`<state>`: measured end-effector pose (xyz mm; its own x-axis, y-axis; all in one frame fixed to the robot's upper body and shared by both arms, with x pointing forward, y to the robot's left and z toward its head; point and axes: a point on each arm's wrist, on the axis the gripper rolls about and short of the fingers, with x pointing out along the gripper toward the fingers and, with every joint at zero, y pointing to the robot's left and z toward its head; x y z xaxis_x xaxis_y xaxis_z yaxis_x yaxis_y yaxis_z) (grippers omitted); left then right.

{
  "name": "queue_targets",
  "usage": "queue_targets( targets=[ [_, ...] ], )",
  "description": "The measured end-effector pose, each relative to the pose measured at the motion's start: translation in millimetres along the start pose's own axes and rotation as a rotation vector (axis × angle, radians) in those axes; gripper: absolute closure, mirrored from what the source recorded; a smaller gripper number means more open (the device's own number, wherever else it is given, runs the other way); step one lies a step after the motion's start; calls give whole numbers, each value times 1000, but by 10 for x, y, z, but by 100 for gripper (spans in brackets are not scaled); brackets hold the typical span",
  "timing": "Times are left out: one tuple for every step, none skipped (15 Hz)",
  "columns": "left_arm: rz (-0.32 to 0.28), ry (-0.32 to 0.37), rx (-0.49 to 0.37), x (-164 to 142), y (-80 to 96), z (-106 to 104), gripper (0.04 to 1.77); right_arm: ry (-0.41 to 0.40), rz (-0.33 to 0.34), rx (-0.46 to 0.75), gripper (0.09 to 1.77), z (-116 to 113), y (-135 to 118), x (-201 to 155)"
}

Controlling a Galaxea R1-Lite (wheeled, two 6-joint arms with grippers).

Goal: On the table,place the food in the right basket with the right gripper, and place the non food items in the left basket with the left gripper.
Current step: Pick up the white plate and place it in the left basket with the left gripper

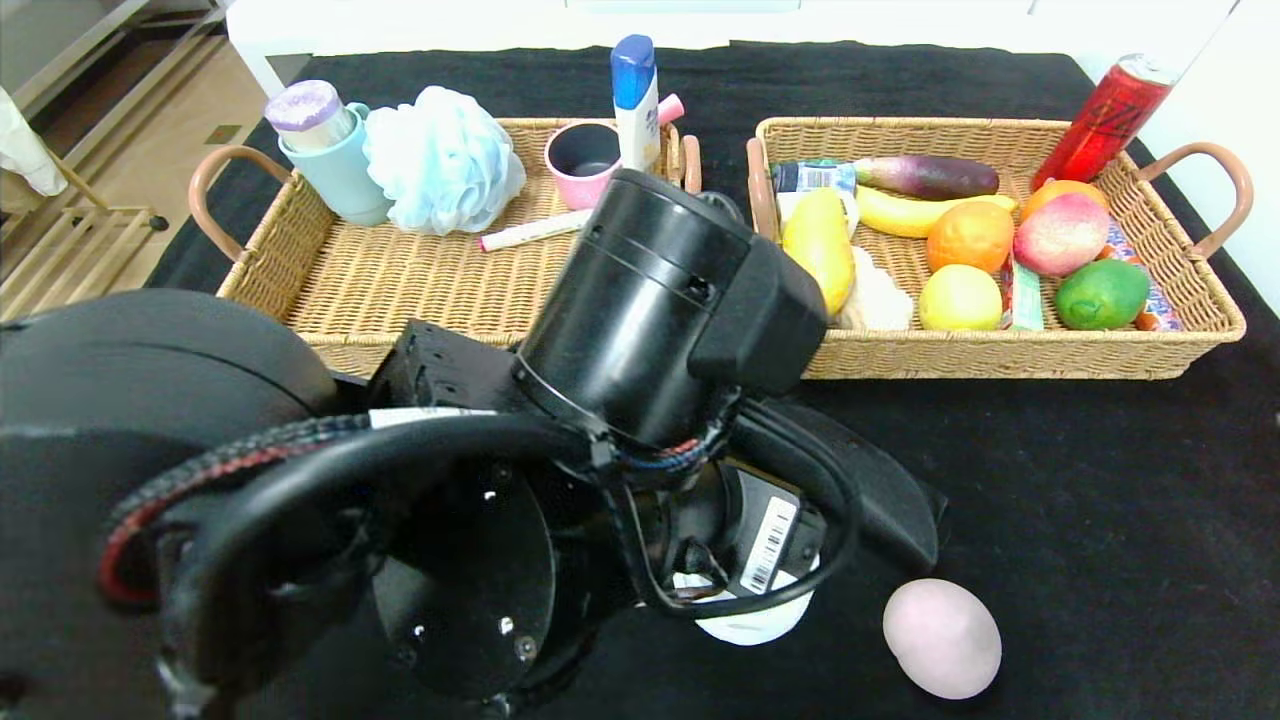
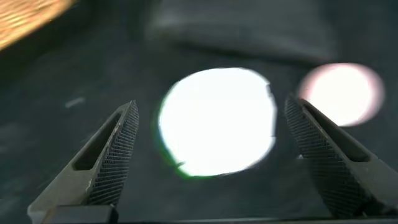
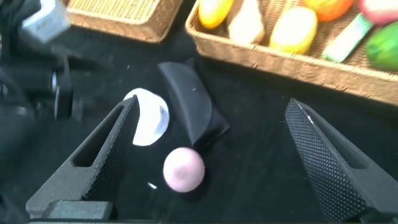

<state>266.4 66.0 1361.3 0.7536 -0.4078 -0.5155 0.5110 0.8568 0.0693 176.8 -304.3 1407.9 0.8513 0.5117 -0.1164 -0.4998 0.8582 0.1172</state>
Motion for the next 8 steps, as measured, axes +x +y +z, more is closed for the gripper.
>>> queue_targets(
  targets=[
    [31,14,-7,-18,46,-12,11,6,1,1,15,-11,-3,9],
    [55,34,-21,-36,89,-27,11,9,2,2,15,-17,-4,14],
    [69,55,-22,-53,124,-39,11,12,3,2,15,-22,-5,19],
    [80,77,-29,-66,151,-57,11,15,5,2,15,-29,-5,23],
    [88,94,-39,-71,164,-75,11,17,11,1,15,-34,0,27],
    [96,115,-38,-70,176,-100,10,20,16,1,15,-39,5,30],
    [101,129,-37,-59,186,-117,10,22,18,1,15,-43,7,31],
    [109,137,-46,-33,194,-127,10,22,20,0,15,-44,8,32]
  ],
)
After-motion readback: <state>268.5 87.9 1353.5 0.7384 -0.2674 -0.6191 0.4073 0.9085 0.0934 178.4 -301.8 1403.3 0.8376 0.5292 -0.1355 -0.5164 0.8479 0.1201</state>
